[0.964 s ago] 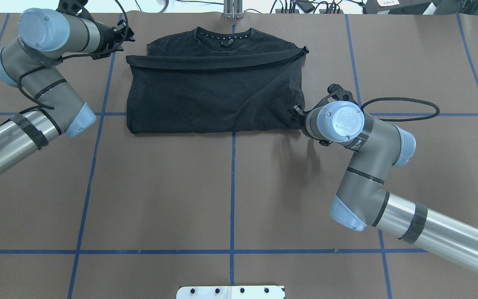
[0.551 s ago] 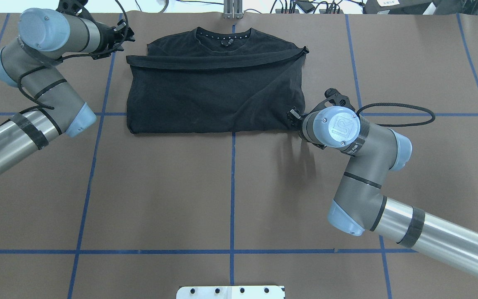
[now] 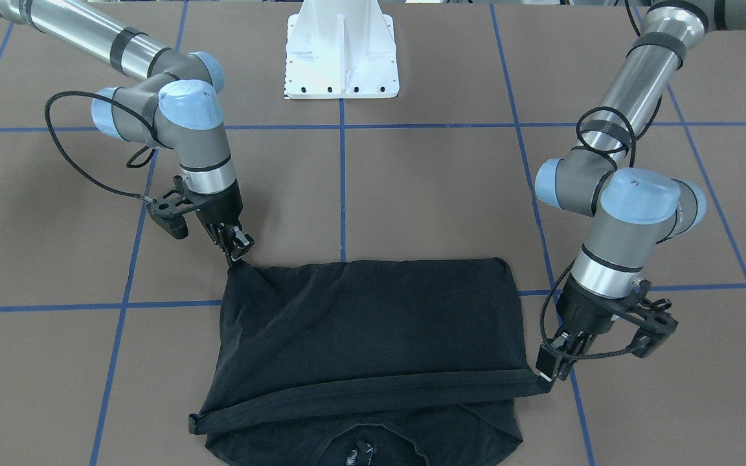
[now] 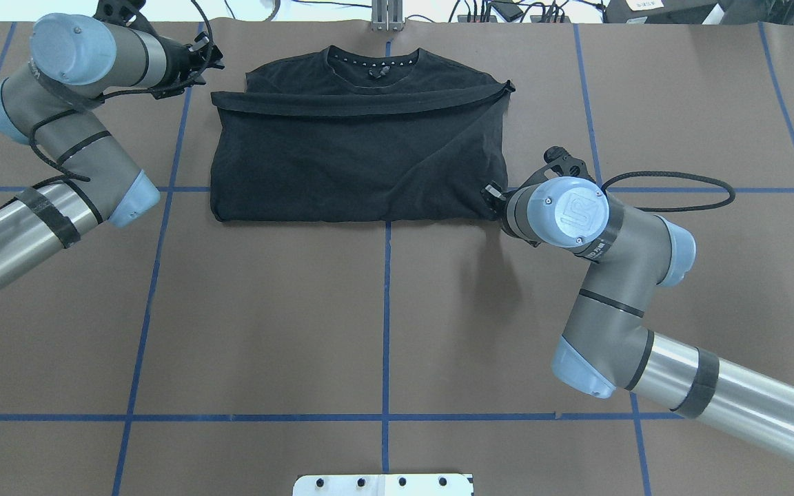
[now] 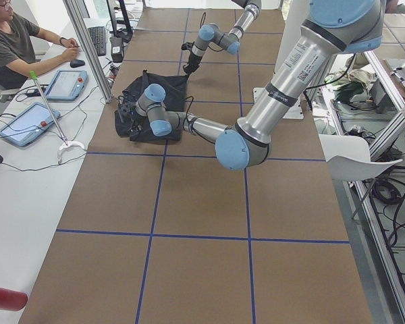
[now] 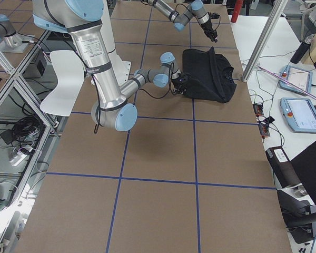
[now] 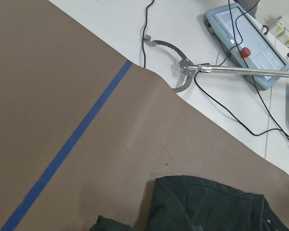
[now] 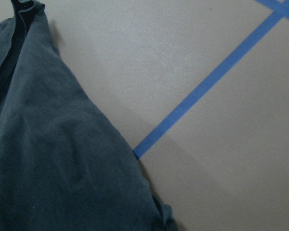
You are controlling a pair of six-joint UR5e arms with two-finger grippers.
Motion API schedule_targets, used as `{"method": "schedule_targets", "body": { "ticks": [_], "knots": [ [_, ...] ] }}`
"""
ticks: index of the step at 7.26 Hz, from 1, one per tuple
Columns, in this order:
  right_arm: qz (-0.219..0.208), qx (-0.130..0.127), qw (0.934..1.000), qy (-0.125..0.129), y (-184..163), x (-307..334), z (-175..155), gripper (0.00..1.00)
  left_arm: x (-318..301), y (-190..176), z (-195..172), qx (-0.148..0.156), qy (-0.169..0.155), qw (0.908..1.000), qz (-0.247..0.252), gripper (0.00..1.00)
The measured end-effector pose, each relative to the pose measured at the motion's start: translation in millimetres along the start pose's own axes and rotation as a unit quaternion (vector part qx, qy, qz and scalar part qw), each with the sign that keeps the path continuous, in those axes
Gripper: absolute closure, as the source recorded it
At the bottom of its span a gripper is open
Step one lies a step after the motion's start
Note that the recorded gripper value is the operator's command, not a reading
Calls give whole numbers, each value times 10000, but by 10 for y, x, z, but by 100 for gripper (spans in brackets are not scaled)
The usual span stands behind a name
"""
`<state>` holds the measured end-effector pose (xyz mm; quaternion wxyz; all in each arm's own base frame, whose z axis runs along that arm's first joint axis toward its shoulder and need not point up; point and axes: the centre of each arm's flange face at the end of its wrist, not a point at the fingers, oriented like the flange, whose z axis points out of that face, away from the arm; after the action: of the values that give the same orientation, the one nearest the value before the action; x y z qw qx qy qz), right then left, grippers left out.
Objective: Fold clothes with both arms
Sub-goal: 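Grasp the shirt's side edge with the right gripper and drag it toward the robot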
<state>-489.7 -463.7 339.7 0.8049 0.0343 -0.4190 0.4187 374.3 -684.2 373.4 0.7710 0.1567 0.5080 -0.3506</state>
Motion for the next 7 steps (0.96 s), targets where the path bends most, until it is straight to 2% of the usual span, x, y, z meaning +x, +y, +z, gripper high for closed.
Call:
{"method": "schedule_targets", "body": {
  "ticks": [2,3,4,5,7],
  "knots": [
    [-157,-245,9993,233,137,298,-545,100,60,16,-51,-25,62,10000,12,49],
    [-426,-468,9972,409,431,590,-938,100,124,37,-113,-59,131,9999,26,49],
    [-714,-706,9931,611,797,827,-1320,100,176,86,-210,-185,223,9996,46,49],
    [-968,-940,9871,863,1151,1039,-1660,100,198,165,-353,-442,327,9985,72,47],
    [-1278,-1289,9739,1359,1695,1425,-2070,100,308,364,-728,-990,491,9939,0,45]
  ]
}}
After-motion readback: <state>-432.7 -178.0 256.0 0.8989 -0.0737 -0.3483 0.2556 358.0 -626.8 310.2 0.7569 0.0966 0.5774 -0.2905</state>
